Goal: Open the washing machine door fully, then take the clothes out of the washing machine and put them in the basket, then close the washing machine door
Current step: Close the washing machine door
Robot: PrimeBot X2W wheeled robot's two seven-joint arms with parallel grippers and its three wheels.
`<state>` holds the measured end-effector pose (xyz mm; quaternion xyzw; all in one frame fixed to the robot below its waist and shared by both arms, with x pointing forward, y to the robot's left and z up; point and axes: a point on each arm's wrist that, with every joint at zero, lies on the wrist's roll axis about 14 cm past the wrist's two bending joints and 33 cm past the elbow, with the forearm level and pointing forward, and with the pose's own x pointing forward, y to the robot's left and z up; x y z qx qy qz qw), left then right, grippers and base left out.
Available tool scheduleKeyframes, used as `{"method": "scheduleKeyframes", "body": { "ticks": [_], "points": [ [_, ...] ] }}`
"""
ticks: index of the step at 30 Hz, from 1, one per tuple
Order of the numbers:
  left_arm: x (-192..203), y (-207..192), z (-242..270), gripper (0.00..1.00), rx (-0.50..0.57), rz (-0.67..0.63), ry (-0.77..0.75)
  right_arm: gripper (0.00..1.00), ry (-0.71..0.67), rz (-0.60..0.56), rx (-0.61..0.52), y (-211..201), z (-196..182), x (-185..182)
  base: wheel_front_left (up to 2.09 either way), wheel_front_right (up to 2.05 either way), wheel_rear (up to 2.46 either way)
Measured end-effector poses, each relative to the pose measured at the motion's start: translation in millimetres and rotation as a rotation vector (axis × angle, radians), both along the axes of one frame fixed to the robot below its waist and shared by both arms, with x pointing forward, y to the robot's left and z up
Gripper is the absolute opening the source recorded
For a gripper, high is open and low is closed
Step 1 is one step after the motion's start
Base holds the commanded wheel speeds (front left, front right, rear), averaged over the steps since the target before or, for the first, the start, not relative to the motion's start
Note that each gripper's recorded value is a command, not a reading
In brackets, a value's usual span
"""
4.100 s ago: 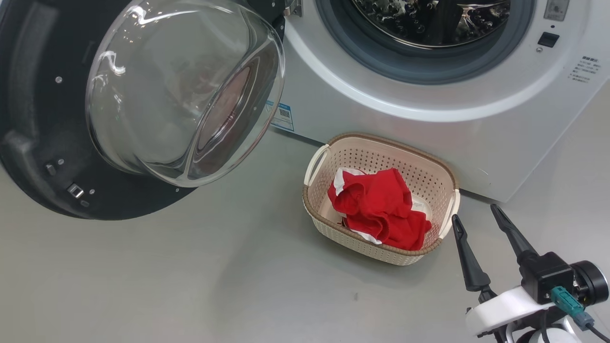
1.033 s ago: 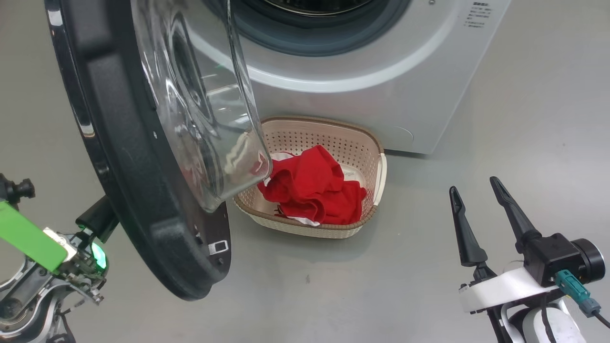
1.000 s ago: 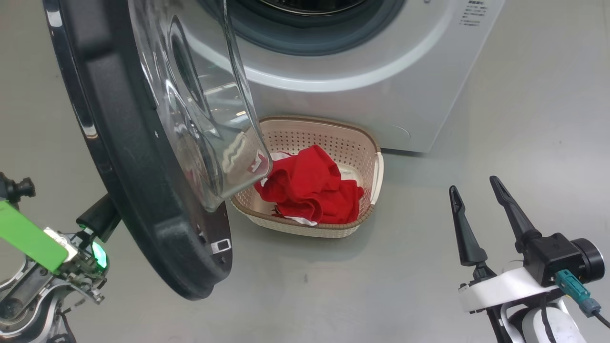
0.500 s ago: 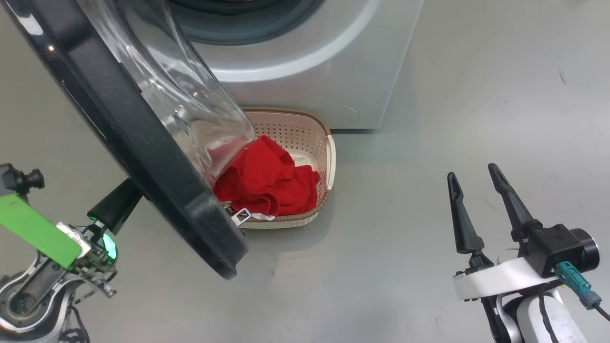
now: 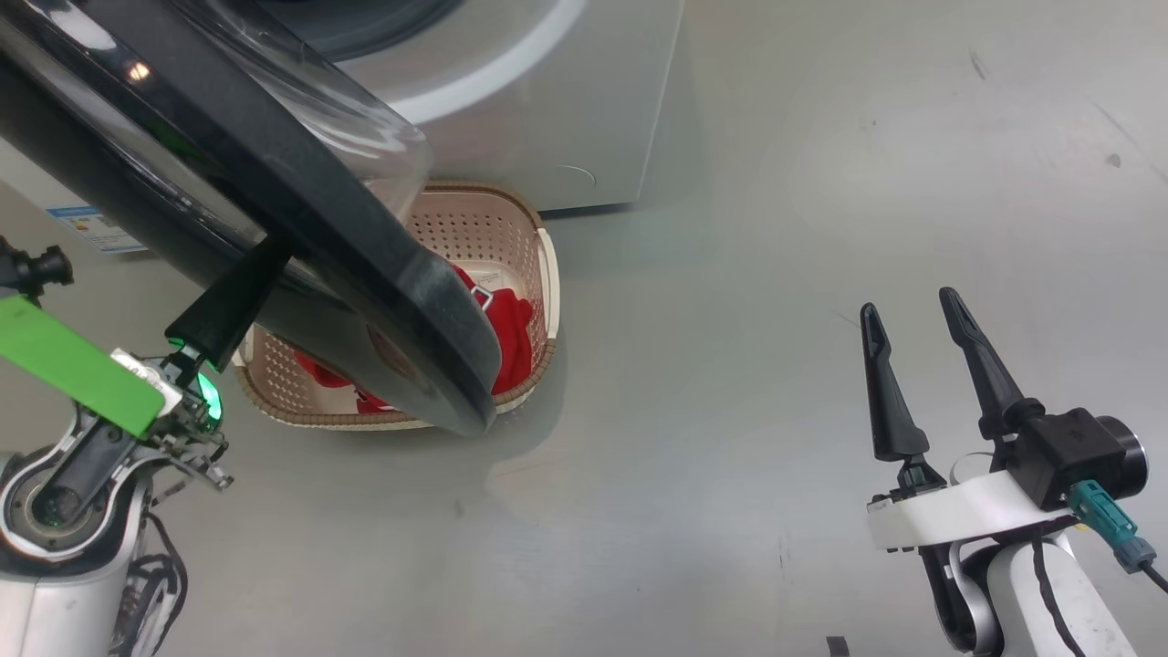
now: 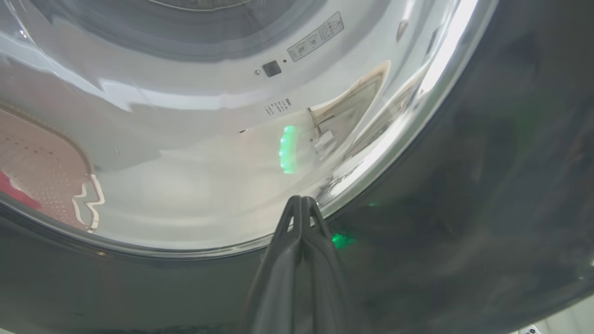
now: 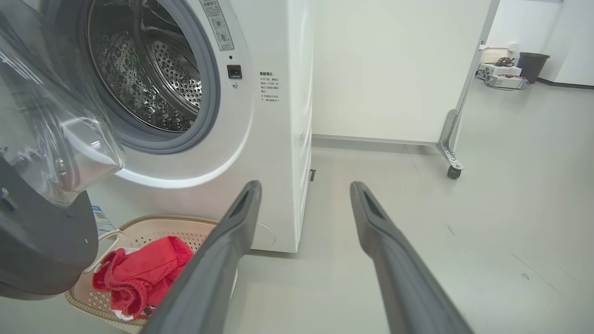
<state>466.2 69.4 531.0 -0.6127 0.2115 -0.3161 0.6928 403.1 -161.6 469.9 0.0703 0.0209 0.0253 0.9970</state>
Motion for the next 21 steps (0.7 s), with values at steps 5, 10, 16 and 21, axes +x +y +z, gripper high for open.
{"method": "scheduleKeyframes", "body": {
  "ticks": [5, 10, 16, 21],
  "points": [
    [19, -17, -2, 0.0, -0.029, -0.004, 0.003, 1.0, 0.022, -0.036, -0.006, -11, -7, -4, 0.0, 0.0, 0.0],
    [36, -34, -1, 0.0, -0.028, -0.009, -0.014, 1.0, 0.027, -0.067, -0.019, -22, -8, -6, 0.0, 0.0, 0.0],
    [59, -47, 2, 0.0, -0.043, 0.01, -0.021, 1.0, 0.034, -0.083, -0.026, -29, -11, -6, 0.0, 0.0, 0.0],
    [79, -55, -2, 0.0, -0.019, 0.042, -0.026, 1.0, 0.038, -0.105, -0.026, -36, -13, -6, 0.0, 0.0, 0.0]
  ]
}}
